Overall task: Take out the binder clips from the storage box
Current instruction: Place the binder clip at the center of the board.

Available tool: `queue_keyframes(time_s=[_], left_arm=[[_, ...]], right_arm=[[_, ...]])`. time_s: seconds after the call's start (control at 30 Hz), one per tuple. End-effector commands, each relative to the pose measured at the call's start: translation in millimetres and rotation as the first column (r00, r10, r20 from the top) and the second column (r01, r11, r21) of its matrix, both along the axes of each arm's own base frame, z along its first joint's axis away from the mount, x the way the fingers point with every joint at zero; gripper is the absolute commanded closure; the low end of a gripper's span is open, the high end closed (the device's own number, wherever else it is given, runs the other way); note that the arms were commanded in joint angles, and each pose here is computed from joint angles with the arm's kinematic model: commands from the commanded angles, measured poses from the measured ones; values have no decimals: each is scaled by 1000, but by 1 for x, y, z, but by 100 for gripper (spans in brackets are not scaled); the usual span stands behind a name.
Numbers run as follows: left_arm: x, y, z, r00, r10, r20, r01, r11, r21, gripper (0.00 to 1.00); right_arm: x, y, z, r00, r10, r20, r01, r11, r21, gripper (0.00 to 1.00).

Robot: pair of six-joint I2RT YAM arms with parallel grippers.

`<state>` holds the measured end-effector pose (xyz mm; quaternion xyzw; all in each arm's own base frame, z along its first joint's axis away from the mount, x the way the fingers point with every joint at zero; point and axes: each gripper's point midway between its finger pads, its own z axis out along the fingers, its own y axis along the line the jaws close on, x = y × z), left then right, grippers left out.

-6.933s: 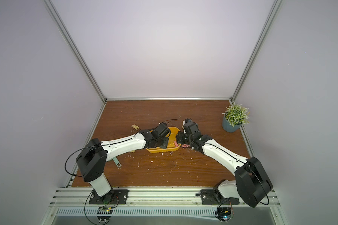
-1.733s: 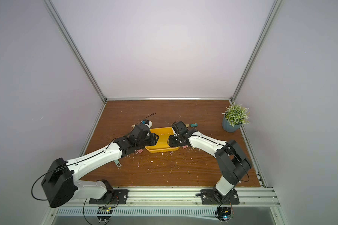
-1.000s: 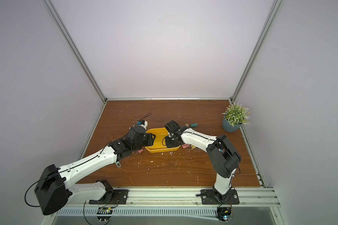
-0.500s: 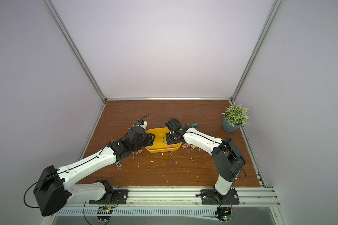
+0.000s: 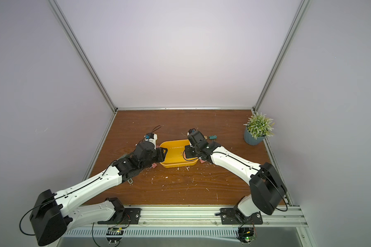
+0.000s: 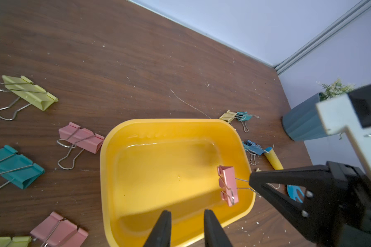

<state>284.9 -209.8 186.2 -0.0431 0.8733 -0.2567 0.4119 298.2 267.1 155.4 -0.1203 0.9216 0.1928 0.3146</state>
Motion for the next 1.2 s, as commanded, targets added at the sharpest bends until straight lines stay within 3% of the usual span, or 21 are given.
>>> queue_keyframes(time_s=[0.0,0.33,0.53,0.73,0.9,1.17], left_arm=[[3,20,10,995,87,47,-86,996,-26,68],[8,60,9,981,194,33,-191,980,-59,66],[19,100,-7,962,269,-49,-273,951,-142,62],[25,131,-26,944,305,-130,-328,912,-247,58],[25,143,-24,935,340,-104,-354,917,-185,45],[23,182,-28,880,470,-63,-468,883,37,17]], right_arm=[[4,5,47,983,23,180,-39,996,84,100],[-51,40,62,894,300,334,-302,952,-47,100],[-98,81,52,765,516,384,-503,852,-143,100],[-132,119,30,629,676,383,-617,734,-284,100],[-145,147,10,561,752,345,-650,659,-378,100],[-138,181,-17,536,790,297,-605,605,-517,100]])
